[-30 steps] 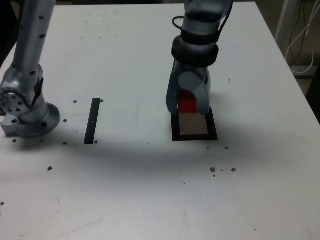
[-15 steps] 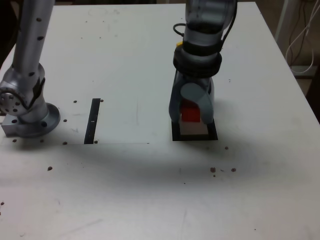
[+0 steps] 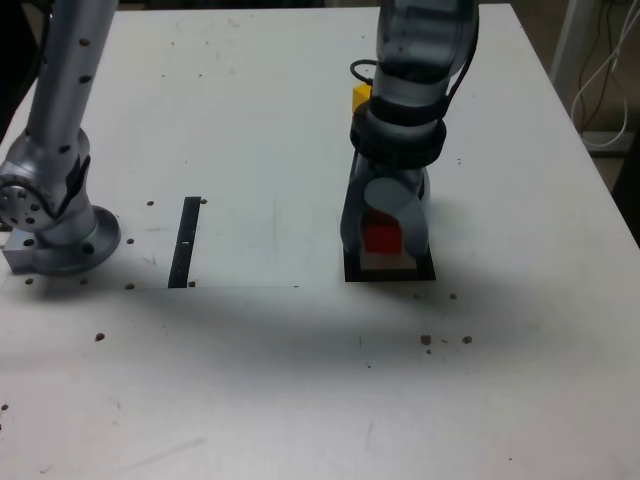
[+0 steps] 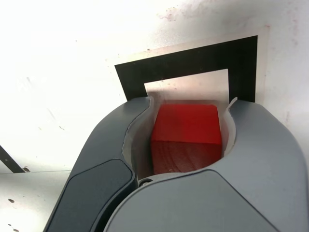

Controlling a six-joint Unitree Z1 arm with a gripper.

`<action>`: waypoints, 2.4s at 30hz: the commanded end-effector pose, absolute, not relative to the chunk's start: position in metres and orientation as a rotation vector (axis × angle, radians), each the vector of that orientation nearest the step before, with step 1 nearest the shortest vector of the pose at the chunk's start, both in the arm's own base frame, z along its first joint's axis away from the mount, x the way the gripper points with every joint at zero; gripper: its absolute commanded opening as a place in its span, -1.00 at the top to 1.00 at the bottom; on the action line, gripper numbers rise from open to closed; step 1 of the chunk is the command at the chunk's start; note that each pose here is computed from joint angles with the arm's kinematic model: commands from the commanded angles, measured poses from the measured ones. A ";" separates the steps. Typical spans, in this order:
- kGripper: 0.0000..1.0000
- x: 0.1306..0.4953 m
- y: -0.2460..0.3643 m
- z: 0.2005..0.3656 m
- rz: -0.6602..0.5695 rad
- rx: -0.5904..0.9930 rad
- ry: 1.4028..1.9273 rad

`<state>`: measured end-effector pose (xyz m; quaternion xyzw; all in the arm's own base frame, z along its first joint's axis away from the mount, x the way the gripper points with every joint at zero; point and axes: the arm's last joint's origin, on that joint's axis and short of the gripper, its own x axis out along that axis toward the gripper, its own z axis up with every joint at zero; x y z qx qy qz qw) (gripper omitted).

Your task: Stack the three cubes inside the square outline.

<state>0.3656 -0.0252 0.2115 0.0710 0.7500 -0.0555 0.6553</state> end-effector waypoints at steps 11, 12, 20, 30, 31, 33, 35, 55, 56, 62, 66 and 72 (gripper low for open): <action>-0.93 0.367 -0.025 0.211 -0.119 0.168 1.712; -0.96 0.365 -0.025 0.213 -0.114 0.170 1.714; -0.99 0.345 -0.013 0.253 -0.049 0.209 1.717; -0.99 0.325 0.045 0.289 -0.085 0.304 1.674; -0.99 0.321 0.054 0.291 -0.075 0.317 1.678; -0.99 0.314 0.070 0.294 -0.043 0.342 1.687; -0.99 0.307 0.086 0.298 -0.005 0.371 1.691; -0.87 0.317 0.190 0.285 -0.372 0.731 1.704; -0.87 0.322 0.194 0.277 -0.402 0.727 1.705; -0.81 0.336 0.204 0.260 -0.449 0.748 1.677; -0.79 0.335 0.205 0.262 -0.444 0.760 1.677; -0.76 0.339 0.208 0.250 -0.458 0.756 1.692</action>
